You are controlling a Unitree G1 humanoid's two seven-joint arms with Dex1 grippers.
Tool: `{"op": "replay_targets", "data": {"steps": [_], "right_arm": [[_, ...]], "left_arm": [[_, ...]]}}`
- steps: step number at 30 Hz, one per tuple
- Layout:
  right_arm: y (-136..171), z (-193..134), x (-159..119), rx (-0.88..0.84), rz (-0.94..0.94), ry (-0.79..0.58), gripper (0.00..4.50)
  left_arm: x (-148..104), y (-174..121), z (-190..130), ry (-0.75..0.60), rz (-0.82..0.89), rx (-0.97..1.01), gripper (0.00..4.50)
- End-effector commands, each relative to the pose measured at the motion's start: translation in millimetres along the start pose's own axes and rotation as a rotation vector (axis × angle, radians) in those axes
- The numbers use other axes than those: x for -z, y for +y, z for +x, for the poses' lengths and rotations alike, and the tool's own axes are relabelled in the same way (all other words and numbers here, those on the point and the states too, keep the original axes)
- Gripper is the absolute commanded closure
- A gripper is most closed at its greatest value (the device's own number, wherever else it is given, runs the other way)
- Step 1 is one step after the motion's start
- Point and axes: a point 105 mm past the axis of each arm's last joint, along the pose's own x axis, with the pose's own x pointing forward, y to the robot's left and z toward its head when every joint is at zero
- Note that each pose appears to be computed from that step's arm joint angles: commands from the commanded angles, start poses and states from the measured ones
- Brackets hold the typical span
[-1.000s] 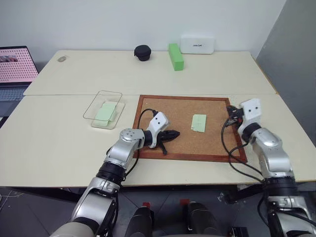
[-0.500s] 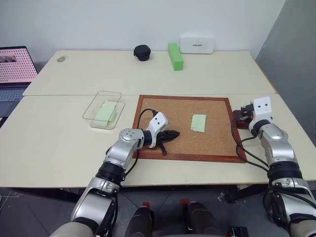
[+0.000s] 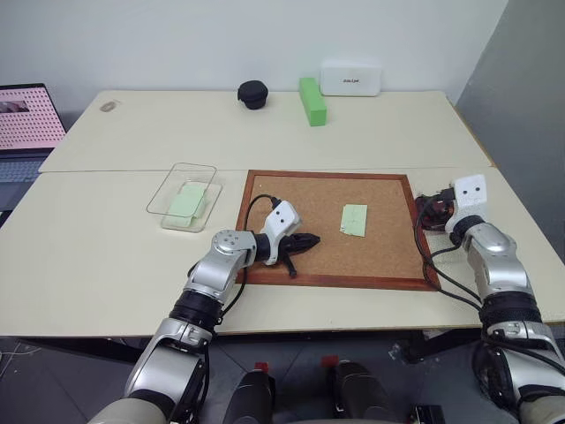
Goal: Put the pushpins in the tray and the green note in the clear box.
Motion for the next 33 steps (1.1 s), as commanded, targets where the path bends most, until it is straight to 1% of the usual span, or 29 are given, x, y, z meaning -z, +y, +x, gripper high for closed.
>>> {"op": "replay_targets", "data": {"steps": [1, 4, 6, 11, 15, 18, 22, 26, 27, 31, 33], "right_arm": [[45.1, -9.6, -31.3, -0.239, 0.105, -0.132, 0.78], [90.3, -21.2, -38.5, -0.429, 0.123, -0.151, 0.78], [100.6, -24.8, -37.6, -0.466, 0.115, -0.139, 0.78], [138.1, -25.0, -25.3, -0.553, 0.067, -0.097, 0.78], [148.6, -15.7, -24.9, -0.565, 0.068, -0.097, 0.78], [155.9, -8.8, -19.0, -0.583, 0.064, -0.079, 0.78], [156.6, 0.0, -11.4, -0.576, 0.065, -0.057, 0.78], [155.6, 2.6, -6.5, -0.578, 0.057, -0.050, 1.44], [156.5, 1.7, -6.6, -0.586, 0.057, -0.054, 1.74], [158.6, -0.5, -7.6, -0.603, 0.047, -0.064, 2.69], [158.2, -0.1, -6.9, -0.596, 0.023, -0.065, 3.01]], "left_arm": [[-0.7, 0.1, 0.4, 0.004, 0.005, 0.002, 4.50], [-0.1, 0.5, -0.5, 0.008, 0.004, 0.003, 4.50], [0.0, 0.5, -0.8, 0.009, 0.003, 0.003, 4.50], [-0.5, 2.8, -1.7, 0.010, 0.004, -0.006, 4.50], [-0.1, 2.3, -2.5, 0.010, 0.004, -0.007, 4.50], [0.5, 3.2, -3.0, 0.011, 0.006, -0.011, 4.50], [-1.9, 5.5, -3.2, 0.009, 0.007, -0.017, 4.50], [-1.8, 8.1, -5.0, 0.008, 0.007, -0.030, 4.50], [-1.7, 9.6, -5.9, 0.007, 0.006, -0.036, 4.50], [-1.7, 11.1, -7.2, 0.009, 0.006, -0.041, 4.50], [-1.6, 10.2, -6.2, 0.010, 0.008, -0.037, 4.50]]}}
